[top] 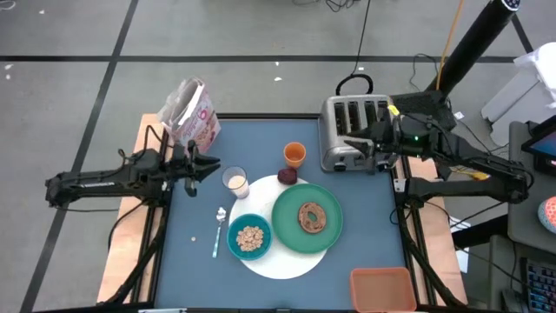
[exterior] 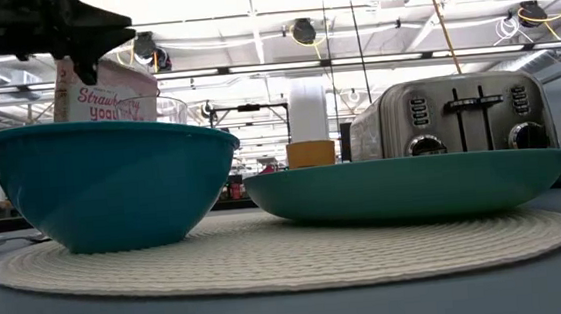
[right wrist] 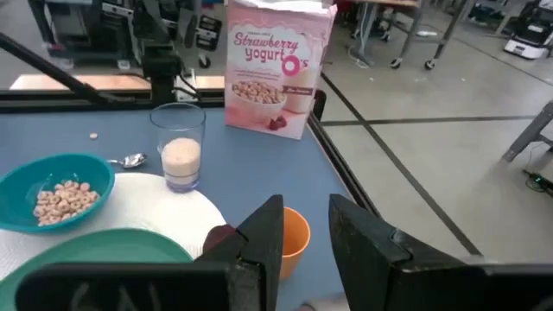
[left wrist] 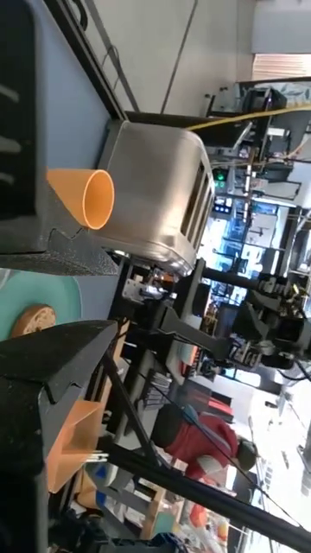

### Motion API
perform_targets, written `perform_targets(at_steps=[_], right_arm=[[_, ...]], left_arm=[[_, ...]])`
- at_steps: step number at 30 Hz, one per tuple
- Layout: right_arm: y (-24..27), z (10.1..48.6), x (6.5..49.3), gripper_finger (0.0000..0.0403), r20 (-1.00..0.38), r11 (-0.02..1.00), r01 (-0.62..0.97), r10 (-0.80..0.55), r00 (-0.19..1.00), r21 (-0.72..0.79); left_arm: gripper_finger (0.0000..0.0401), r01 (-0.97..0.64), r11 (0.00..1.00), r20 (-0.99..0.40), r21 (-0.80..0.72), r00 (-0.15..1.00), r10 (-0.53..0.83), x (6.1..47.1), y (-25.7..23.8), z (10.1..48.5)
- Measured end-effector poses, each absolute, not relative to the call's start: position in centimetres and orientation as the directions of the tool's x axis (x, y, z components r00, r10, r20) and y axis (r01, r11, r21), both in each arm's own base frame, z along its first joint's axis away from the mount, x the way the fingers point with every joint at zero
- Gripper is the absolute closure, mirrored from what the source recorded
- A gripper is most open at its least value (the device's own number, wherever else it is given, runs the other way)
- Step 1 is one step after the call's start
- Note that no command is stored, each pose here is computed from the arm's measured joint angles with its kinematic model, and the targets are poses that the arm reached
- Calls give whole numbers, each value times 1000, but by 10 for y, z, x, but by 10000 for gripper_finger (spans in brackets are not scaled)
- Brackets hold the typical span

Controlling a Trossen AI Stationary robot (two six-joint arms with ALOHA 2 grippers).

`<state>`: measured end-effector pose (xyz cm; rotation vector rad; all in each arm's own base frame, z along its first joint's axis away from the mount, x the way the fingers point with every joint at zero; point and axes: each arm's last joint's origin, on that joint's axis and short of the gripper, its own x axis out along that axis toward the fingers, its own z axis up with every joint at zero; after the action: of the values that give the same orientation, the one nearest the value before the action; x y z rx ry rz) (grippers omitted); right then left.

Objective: Arrange a breakfast setting
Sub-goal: Return to Home Position

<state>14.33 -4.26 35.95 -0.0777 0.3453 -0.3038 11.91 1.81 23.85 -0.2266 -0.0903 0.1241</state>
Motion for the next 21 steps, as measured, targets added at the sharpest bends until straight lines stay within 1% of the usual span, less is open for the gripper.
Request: perform_targets(at_steps=[4, 9, 13, 16, 21], right_arm=[[-40, 339, 134, 314, -284, 951, 293, -310, 907, -102], [-36, 317, 119, 314, -272, 950, 309, -311, 911, -53], [-32, 309, 107, 314, -246, 946, 325, -313, 917, 8], [-30, 305, 100, 314, -224, 946, 324, -315, 922, 5], [-28, 301, 92, 314, -196, 946, 324, -316, 928, 8]], left_arm=[[302, -117, 970, 62, -211, 989, 133, 109, 16, 237], [302, -121, 976, 55, -183, 990, 133, 96, 14, 235], [302, -126, 975, 31, -183, 991, 133, 88, 13, 231], [302, -132, 974, -6, -184, 991, 133, 83, 12, 226], [302, -133, 978, -8, -158, 991, 134, 77, 12, 225]])
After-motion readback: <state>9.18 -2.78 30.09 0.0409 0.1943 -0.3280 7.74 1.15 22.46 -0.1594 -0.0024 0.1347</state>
